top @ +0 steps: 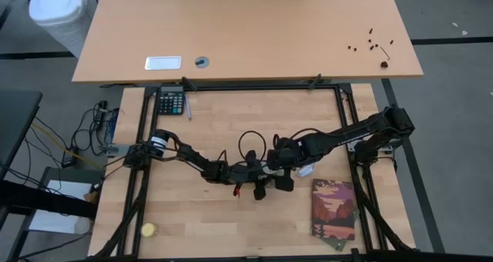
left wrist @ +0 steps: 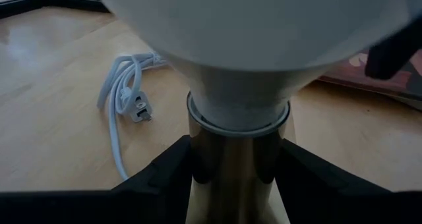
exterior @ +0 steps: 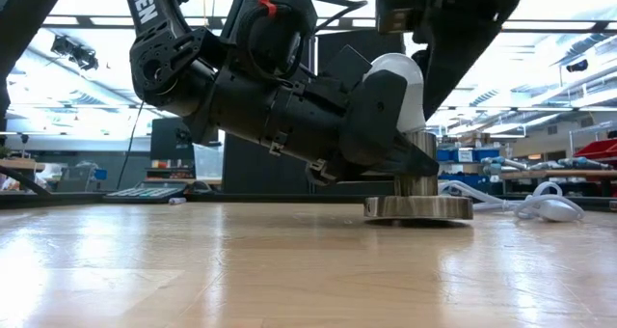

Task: Screw lightbulb
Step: Insert the lightbulb into the lamp socket

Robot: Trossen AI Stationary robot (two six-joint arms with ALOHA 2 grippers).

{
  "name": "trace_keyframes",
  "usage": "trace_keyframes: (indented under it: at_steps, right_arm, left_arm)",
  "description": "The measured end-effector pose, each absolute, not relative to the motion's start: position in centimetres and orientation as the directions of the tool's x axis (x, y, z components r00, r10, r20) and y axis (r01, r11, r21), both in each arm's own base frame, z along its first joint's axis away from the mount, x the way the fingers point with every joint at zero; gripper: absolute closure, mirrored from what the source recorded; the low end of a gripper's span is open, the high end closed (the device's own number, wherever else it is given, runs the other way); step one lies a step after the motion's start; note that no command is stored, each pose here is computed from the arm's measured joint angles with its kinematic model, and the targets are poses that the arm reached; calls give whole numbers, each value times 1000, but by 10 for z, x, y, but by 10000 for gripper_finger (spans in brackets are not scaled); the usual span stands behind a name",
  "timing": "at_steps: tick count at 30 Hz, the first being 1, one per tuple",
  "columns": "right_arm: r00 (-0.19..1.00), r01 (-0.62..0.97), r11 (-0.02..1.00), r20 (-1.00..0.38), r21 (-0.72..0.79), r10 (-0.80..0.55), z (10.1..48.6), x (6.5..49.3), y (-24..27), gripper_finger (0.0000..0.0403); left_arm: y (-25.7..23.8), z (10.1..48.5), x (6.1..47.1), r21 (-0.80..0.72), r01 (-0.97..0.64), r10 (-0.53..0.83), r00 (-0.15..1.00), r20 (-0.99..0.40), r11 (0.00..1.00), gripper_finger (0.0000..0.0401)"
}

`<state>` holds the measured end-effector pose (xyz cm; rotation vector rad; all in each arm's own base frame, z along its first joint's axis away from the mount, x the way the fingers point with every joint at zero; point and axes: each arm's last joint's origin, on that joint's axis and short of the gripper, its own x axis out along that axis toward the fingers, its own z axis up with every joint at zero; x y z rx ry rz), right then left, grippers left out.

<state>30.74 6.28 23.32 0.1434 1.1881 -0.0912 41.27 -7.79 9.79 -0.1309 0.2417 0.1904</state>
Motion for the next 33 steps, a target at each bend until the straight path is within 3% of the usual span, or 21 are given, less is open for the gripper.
trace_keyframes:
  at_steps: [9, 14, 20, 33]
  right_arm:
    - [364, -213, 975, -931, -68, 15, 245, 309, 63, 14]
    - [369, -334, 932, -929, -139, -6, 247, 311, 62, 13]
    - [329, -323, 946, -941, -37, 76, 246, 311, 53, 13]
    - [296, -310, 951, -952, -19, 77, 249, 320, 50, 13]
  left_arm:
    - [-78, 98, 413, -87, -188, 161, 954, -252, 978, 213]
    - [-79, 98, 413, -89, -156, 129, 959, -254, 984, 213]
    - [-80, 98, 413, -77, -119, 95, 962, -256, 990, 213]
    - [-79, 98, 413, -56, -116, 98, 961, -257, 992, 213]
